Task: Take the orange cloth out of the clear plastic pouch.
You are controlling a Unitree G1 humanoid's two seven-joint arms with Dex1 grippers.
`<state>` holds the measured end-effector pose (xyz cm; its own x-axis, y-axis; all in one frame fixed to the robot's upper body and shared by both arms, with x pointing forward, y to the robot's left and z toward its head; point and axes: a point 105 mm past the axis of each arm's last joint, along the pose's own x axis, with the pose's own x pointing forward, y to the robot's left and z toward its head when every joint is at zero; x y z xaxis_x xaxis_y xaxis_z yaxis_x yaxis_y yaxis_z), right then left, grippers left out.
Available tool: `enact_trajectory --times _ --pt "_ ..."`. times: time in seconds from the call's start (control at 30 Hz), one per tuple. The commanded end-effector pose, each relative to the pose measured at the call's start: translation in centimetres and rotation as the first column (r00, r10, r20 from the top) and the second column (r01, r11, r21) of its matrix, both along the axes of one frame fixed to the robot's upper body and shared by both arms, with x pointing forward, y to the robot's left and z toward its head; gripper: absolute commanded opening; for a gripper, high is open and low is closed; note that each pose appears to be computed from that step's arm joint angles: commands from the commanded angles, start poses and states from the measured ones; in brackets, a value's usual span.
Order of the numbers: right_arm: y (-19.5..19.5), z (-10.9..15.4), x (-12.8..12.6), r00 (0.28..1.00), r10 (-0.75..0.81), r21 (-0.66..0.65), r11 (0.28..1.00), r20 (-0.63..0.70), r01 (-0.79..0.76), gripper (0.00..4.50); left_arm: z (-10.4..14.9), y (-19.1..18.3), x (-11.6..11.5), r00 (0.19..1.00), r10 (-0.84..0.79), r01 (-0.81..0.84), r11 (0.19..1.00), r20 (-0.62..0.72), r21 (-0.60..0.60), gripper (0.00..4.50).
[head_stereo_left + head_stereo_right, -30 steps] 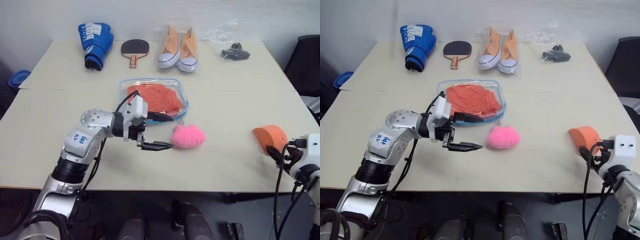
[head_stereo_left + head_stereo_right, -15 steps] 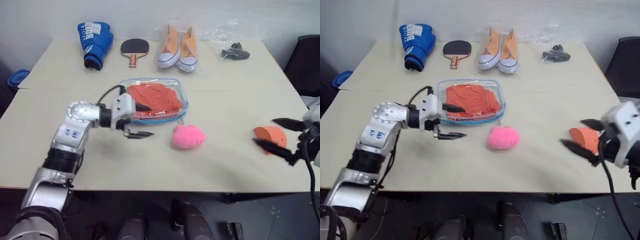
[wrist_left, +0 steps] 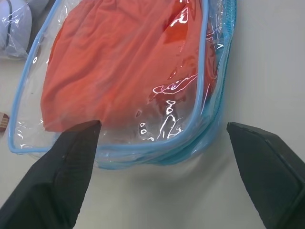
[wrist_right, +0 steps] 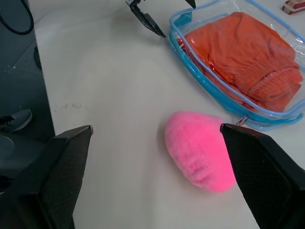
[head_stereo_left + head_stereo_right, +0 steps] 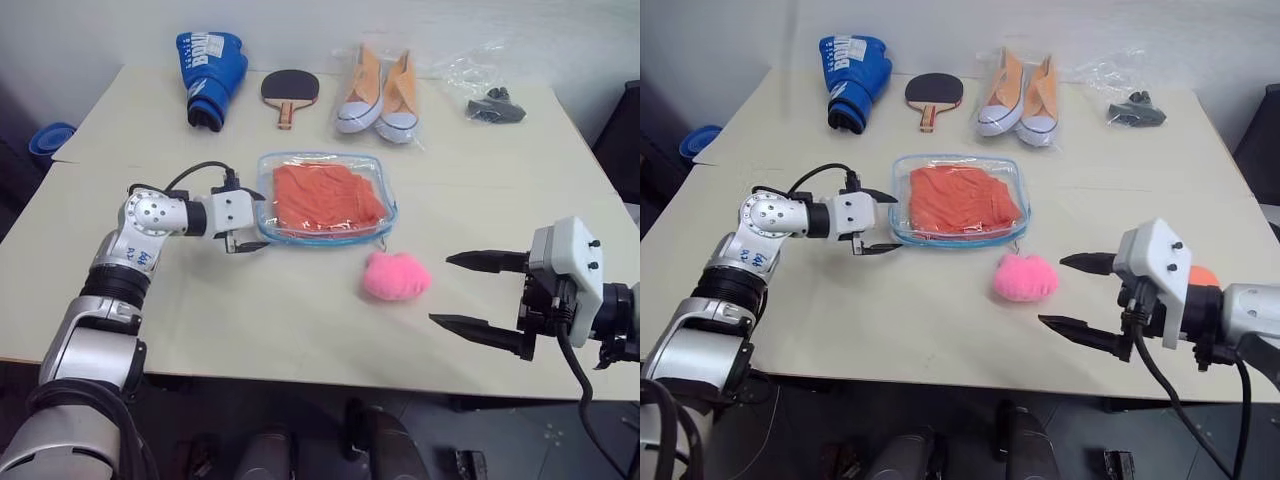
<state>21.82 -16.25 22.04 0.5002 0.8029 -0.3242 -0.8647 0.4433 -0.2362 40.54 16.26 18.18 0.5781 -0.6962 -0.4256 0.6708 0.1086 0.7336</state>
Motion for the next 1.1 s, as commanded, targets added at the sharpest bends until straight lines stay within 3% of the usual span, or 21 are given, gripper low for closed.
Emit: enact_trajectory --times 0.03,0.33,0.57,0.7,0.83,0.93,1.07,1.1 --pt "0.2 0.4 0.0 0.999 0.005 -0.002 1.000 0.038 -0.005 4.50 1.3 -0.4 0.1 0.999 -0.019 0.020 0.999 0.036 -0.032 3.31" --pt "0.4 0.4 0.1 0.999 0.015 0.008 1.000 0.032 -0.015 4.50 0.5 -0.7 -0.8 0.996 -0.087 0.087 0.996 -0.011 -0.003 0.57" --pt "0.1 0.4 0.2 1.000 0.030 -0.007 1.000 0.006 -0.030 4.50 0.4 0.6 -3.7 0.971 -0.231 0.234 0.971 -0.057 0.055 0.57" --pt "0.1 0.4 0.1 0.999 0.046 -0.011 0.999 -0.005 -0.046 4.50 0.7 2.5 -4.7 0.970 -0.231 0.236 0.968 -0.071 0.083 0.57" --pt "0.2 0.4 0.4 0.999 0.044 -0.005 0.999 -0.001 -0.044 4.50 1.9 2.6 -3.9 0.984 -0.170 0.170 0.985 -0.051 -0.010 0.57" --pt "0.1 0.5 0.7 0.999 0.038 -0.005 0.999 0.005 -0.038 4.50 1.5 2.5 -3.9 0.984 -0.173 0.174 0.984 -0.047 0.022 0.57" --pt "0.2 0.7 0.8 0.999 0.047 -0.002 0.999 0.012 -0.046 4.50 1.6 2.6 -3.7 0.988 -0.132 0.130 0.991 -0.082 -0.029 0.57" --pt "0.2 0.7 0.8 0.999 0.046 -0.002 0.999 0.013 -0.046 4.50 1.7 2.4 -3.9 0.985 -0.140 0.135 0.989 -0.101 -0.055 0.75"
